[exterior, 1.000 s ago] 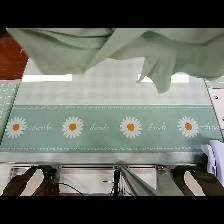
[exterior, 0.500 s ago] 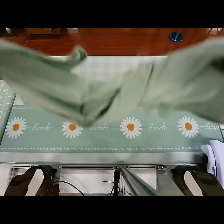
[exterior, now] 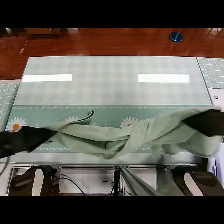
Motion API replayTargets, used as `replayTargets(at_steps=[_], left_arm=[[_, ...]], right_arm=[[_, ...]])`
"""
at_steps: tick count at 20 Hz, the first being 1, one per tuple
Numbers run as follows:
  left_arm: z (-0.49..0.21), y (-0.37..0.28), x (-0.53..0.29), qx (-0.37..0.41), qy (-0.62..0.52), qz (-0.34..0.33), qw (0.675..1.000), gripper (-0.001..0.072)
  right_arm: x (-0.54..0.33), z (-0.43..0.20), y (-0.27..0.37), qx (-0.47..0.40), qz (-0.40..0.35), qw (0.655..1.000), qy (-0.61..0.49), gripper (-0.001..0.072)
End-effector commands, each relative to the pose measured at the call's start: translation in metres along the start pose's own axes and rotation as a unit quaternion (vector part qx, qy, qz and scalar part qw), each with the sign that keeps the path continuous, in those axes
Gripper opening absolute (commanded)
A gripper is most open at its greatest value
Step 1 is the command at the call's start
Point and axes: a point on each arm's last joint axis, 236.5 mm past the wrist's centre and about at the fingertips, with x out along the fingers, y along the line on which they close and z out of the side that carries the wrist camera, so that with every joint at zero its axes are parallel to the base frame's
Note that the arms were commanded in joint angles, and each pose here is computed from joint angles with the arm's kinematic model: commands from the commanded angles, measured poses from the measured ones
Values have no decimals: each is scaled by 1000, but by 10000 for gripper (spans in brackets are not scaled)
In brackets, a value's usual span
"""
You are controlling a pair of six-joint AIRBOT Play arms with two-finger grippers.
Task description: Fold the shirts.
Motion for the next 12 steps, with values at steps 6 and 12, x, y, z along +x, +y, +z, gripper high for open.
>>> replayTargets(at_steps=[6,12], left_arm=[[36,162,80,-139,-115,55,982,27],[89,178,89,-159,-186,12,970,28]], right_arm=[[174,85,-93,45,-42,995,-79,32],[190,163,-114,133,-27,966,-221,33]])
